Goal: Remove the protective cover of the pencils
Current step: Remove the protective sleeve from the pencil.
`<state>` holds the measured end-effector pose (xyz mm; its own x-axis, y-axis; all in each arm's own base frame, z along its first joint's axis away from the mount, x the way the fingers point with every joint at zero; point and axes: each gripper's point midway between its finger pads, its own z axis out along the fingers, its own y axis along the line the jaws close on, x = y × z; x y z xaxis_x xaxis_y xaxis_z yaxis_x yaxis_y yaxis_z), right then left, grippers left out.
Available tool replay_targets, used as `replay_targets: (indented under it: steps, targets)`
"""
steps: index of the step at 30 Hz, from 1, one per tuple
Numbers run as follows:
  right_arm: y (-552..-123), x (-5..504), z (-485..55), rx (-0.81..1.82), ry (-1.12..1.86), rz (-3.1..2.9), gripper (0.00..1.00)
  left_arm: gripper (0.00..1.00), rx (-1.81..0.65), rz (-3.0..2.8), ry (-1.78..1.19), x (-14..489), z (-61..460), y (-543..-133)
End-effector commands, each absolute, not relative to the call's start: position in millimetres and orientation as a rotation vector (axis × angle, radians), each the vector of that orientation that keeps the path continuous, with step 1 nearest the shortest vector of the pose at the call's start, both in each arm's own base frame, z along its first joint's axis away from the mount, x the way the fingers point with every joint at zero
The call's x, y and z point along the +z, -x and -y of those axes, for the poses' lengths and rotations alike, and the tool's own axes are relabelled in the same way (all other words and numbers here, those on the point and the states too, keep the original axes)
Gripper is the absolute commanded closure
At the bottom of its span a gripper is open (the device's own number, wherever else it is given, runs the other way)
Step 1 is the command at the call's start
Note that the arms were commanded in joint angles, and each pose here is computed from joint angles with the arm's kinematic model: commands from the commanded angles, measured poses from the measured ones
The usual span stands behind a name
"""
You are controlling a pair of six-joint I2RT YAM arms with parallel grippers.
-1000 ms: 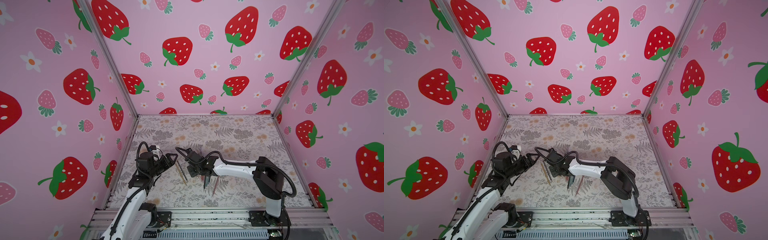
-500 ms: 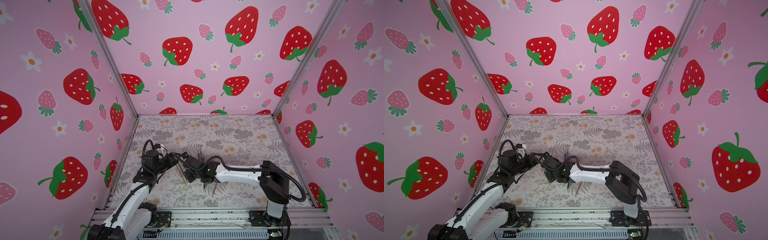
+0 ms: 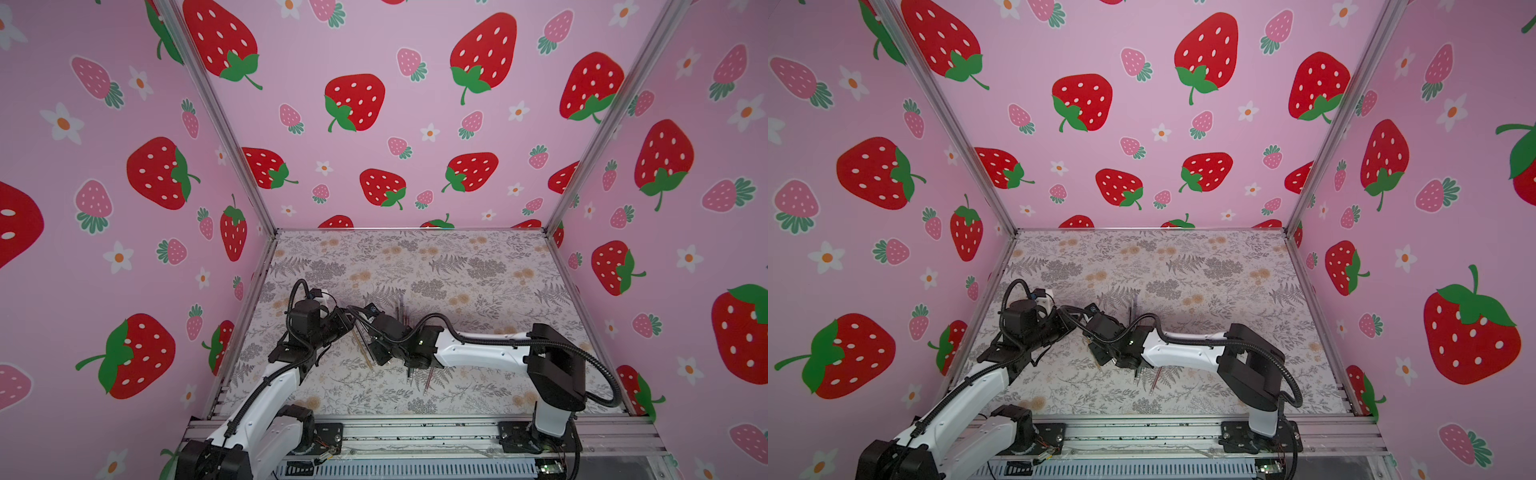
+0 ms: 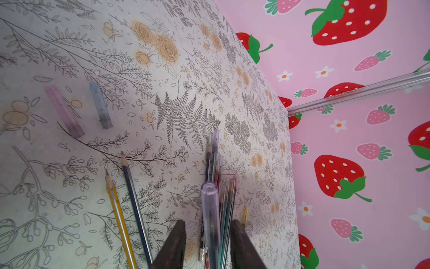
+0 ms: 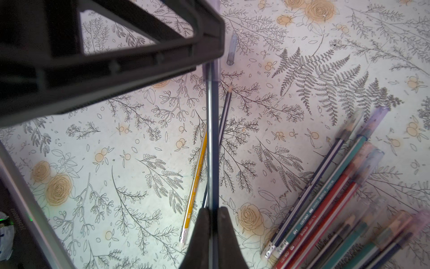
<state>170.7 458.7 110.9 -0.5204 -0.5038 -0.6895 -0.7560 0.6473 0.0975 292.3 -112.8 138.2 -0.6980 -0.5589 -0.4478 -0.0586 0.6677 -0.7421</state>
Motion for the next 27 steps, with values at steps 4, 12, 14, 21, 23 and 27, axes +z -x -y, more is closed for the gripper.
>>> replay_targets:
  steps: [4, 12, 14, 21, 23, 27]
  targets:
    - [-170, 122, -462, 0.538, 0.968, -2.202, 1.00, 0.78, -0.943, -2.177, 0.485, 144, 114, -301]
    - [-169, 124, -465, 0.554, 0.980, -2.194, 1.00, 0.74, -0.959, -2.204, 0.473, 143, 122, -308]
    - [-169, 122, -465, 0.553, 0.980, -2.197, 1.00, 0.69, -0.960, -2.203, 0.479, 141, 122, -309]
    - [-168, 123, -465, 0.556, 0.982, -2.196, 1.00, 0.84, -0.967, -2.206, 0.487, 141, 124, -312]
    - [-168, 122, -465, 0.554, 0.982, -2.199, 1.00, 0.86, -0.969, -2.202, 0.489, 142, 124, -312]
    - [-169, 121, -463, 0.546, 0.976, -2.201, 1.00, 0.88, -0.958, -2.187, 0.499, 145, 121, -311]
